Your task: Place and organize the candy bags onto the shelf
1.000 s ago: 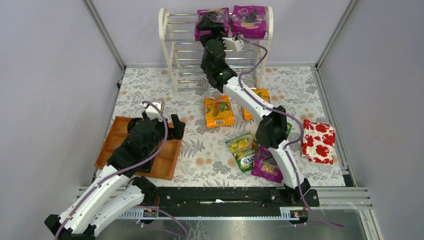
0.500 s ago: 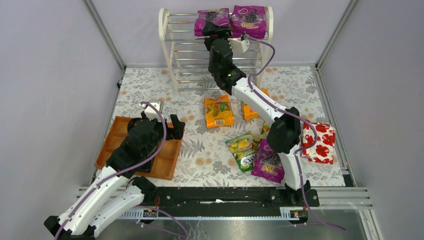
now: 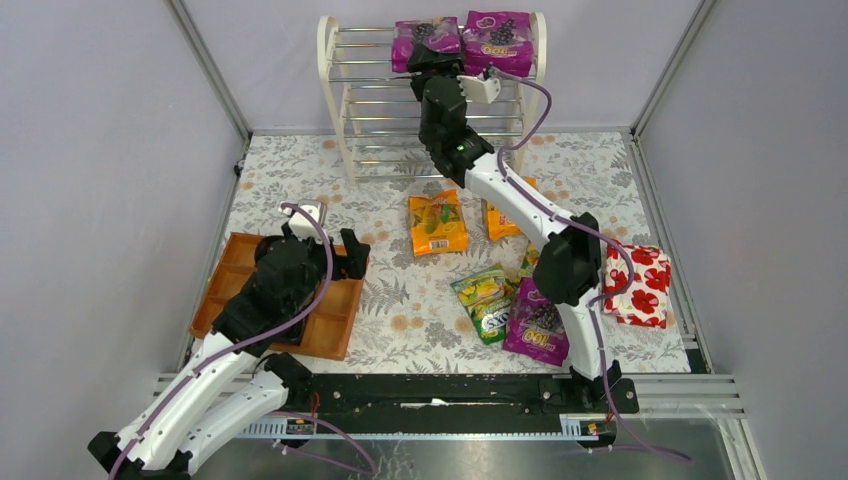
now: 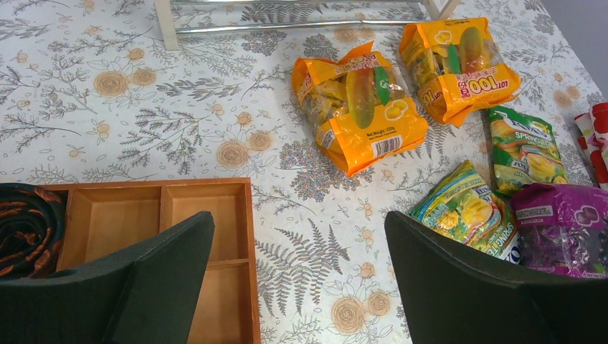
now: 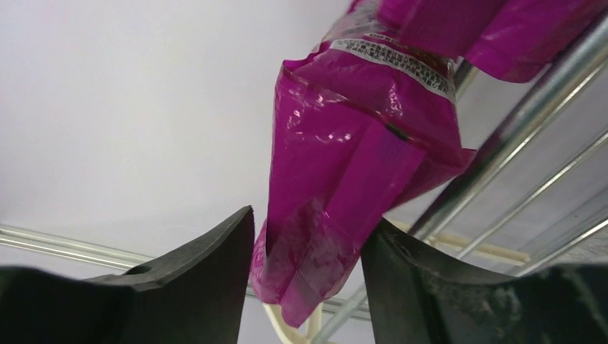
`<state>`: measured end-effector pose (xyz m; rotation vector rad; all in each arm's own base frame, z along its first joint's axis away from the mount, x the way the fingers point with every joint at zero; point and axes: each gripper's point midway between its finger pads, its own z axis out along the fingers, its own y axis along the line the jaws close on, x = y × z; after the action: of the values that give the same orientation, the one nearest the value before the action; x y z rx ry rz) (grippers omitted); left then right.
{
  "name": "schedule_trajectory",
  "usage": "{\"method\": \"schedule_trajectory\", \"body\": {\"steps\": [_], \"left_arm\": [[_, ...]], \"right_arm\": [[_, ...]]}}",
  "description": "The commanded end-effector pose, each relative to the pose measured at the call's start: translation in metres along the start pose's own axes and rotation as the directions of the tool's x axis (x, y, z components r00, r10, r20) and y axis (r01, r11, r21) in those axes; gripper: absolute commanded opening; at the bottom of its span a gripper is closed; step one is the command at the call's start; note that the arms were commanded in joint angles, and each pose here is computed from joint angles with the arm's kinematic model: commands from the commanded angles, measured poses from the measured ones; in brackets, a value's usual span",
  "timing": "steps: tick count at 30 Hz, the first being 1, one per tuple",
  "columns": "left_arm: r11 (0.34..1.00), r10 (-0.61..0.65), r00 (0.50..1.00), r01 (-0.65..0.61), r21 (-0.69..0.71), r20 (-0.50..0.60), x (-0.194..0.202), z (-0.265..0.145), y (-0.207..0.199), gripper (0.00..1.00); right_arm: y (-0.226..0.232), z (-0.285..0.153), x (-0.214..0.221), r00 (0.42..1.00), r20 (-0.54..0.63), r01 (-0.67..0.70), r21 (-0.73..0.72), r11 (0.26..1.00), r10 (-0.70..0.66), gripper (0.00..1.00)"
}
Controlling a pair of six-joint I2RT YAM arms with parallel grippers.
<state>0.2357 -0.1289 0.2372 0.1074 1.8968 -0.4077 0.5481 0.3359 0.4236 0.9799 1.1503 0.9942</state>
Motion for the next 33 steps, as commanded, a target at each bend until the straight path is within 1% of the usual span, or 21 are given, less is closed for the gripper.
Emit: {"method": "schedule_trajectory", "body": {"steps": [1, 3, 6, 10, 13, 15, 18, 19, 20, 22, 24, 26, 29, 31, 33], "left_arm": [[1.000, -0.004, 0.999, 0.005, -0.003, 0.053, -0.011, -0.001, 0.000, 0.94], [1.000, -0.004, 0.999, 0.004, -0.004, 0.053, -0.011, 0.000, 0.001, 0.94], [1.000, -0.004, 0.999, 0.005, -0.005, 0.053, -0.011, -0.001, 0.001, 0.94], [1.000, -0.006, 0.999, 0.006, -0.004, 0.052, -0.011, -0.001, 0.000, 0.95], [1.000, -0.006, 0.999, 0.006, -0.002, 0.053, -0.011, 0.000, 0.000, 0.94], [1.000, -0.006, 0.999, 0.006, -0.006, 0.054, -0.011, 0.000, 0.001, 0.95], [1.000, -0.005, 0.999, 0.006, -0.012, 0.053, -0.011, 0.000, 0.002, 0.94], [1.000, -0.004, 0.999, 0.005, -0.014, 0.050, -0.010, 0.001, 0.002, 0.95], [1.000, -0.004, 0.999, 0.005, -0.015, 0.049, -0.010, 0.001, 0.002, 0.95], [1.000, -0.003, 0.999, 0.004, -0.016, 0.041, -0.008, 0.003, 0.002, 0.95], [1.000, 0.000, 1.000, 0.001, -0.018, 0.029, -0.006, 0.006, 0.002, 0.95], [1.000, 0.002, 1.000, -0.002, -0.025, 0.019, -0.004, 0.009, 0.002, 0.95], [0.999, 0.001, 1.000, -0.001, -0.040, 0.002, -0.001, 0.013, 0.004, 0.97], [0.999, -0.004, 1.000, 0.004, -0.049, -0.009, 0.000, 0.016, 0.005, 0.98], [0.999, -0.013, 1.000, 0.012, -0.053, -0.019, 0.002, 0.019, 0.006, 0.99]], "right_arm": [[0.014, -0.005, -0.014, 1.000, -0.017, -0.010, -0.032, 0.999, 0.010, 0.66], [0.013, -0.010, -0.013, 0.999, -0.044, 0.015, -0.037, 0.999, -0.016, 0.72], [0.011, -0.020, -0.009, 0.993, -0.097, 0.058, -0.062, 0.996, -0.064, 0.79], [0.012, -0.039, -0.012, 0.974, -0.165, 0.138, -0.104, 0.985, -0.154, 0.90], [0.005, -0.058, -0.015, 0.943, -0.221, 0.221, -0.136, 0.966, -0.247, 0.97], [-0.009, -0.075, -0.023, 0.909, -0.257, 0.295, -0.160, 0.942, -0.328, 1.00], [-0.034, -0.097, -0.040, 0.829, -0.282, 0.426, -0.239, 0.872, -0.482, 1.00], [-0.049, -0.102, -0.047, 0.779, -0.285, 0.497, -0.261, 0.828, -0.558, 1.00], [-0.063, -0.107, -0.056, 0.739, -0.299, 0.546, -0.261, 0.796, -0.604, 1.00], [-0.097, -0.115, -0.072, 0.665, -0.349, 0.614, -0.248, 0.749, -0.660, 1.00], [-0.131, -0.121, -0.090, 0.605, -0.406, 0.663, -0.220, 0.716, -0.685, 1.00], [-0.164, -0.126, -0.108, 0.560, -0.460, 0.706, -0.171, 0.687, -0.690, 1.00], [-0.197, -0.137, -0.123, 0.494, -0.528, 0.748, -0.147, 0.648, -0.690, 1.00], [-0.210, -0.144, -0.124, 0.428, -0.577, 0.774, -0.163, 0.612, -0.696, 1.00], [-0.221, -0.153, -0.117, 0.341, -0.637, 0.789, -0.206, 0.579, -0.691, 1.00]]}}
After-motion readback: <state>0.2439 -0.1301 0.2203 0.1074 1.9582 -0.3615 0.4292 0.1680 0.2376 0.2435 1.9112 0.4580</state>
